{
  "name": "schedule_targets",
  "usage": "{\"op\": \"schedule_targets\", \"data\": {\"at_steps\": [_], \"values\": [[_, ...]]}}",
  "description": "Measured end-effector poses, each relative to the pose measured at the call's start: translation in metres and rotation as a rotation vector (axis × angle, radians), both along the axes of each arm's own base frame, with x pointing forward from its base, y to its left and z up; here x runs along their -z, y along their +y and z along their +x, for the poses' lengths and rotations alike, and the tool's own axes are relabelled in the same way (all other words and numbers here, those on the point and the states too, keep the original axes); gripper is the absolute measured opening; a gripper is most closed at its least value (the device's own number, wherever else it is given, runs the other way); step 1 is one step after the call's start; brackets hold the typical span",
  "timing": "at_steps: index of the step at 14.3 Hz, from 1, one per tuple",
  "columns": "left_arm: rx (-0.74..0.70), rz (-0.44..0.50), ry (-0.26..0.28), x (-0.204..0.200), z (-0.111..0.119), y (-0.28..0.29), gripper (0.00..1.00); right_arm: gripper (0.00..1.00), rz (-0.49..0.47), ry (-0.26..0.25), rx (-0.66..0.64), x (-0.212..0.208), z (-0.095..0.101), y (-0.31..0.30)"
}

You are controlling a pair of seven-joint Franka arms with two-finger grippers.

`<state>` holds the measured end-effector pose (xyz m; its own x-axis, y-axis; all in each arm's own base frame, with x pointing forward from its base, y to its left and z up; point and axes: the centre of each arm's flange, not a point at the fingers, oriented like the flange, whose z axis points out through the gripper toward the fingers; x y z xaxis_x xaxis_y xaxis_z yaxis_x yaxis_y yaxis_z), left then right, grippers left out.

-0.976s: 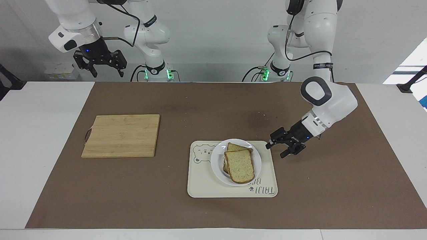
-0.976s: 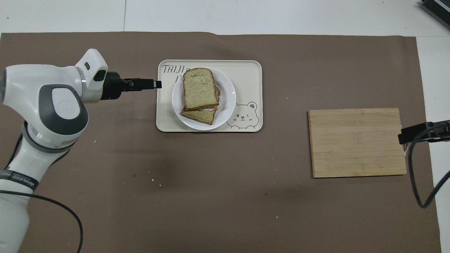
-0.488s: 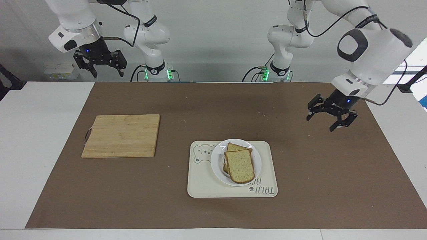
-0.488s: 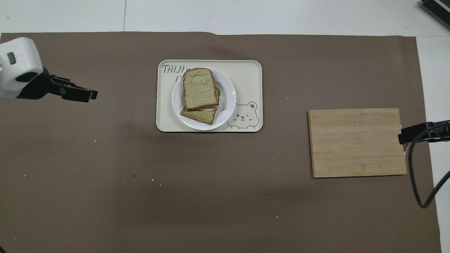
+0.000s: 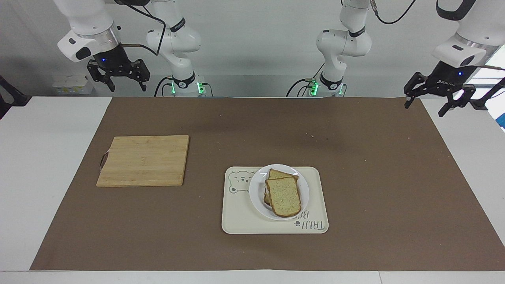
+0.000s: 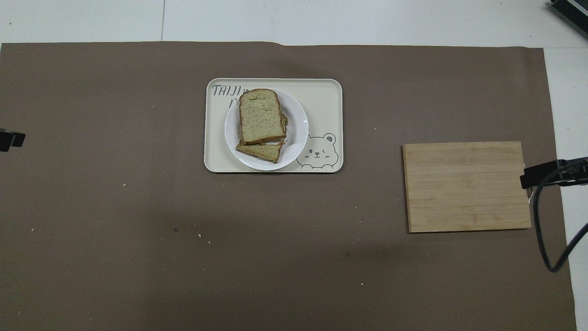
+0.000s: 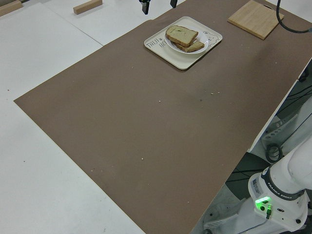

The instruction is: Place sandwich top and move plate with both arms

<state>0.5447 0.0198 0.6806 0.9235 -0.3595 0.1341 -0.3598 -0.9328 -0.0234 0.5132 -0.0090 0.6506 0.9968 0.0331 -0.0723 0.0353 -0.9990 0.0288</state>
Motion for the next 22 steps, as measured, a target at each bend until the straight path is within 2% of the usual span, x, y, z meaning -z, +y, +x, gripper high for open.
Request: {"op": "schedule_targets", "data": {"at_steps": [2, 4, 12, 15, 22], "values": [[-0.025, 0.001, 0.01, -0.015, -0.017, 0.004, 1.0, 1.0, 0.0, 0.0, 0.0, 0.0, 0.0, 0.0], [-0.036, -0.002, 0.022, -0.018, -0.023, 0.008, 1.0, 1.0, 0.0, 0.0, 0.0, 0.0, 0.0, 0.0], [-0.06, -0.003, 0.036, -0.013, -0.021, 0.009, 1.0, 1.0, 0.0, 0.0, 0.0, 0.0, 0.0, 0.0], [-0.113, -0.009, 0.033, -0.015, -0.022, 0.008, 1.0, 1.0, 0.0, 0.0, 0.0, 0.0, 0.0, 0.0], [-0.177, -0.017, 0.076, -0.013, -0.027, 0.006, 1.0, 1.0, 0.0, 0.0, 0.0, 0.0, 0.0, 0.0]]}}
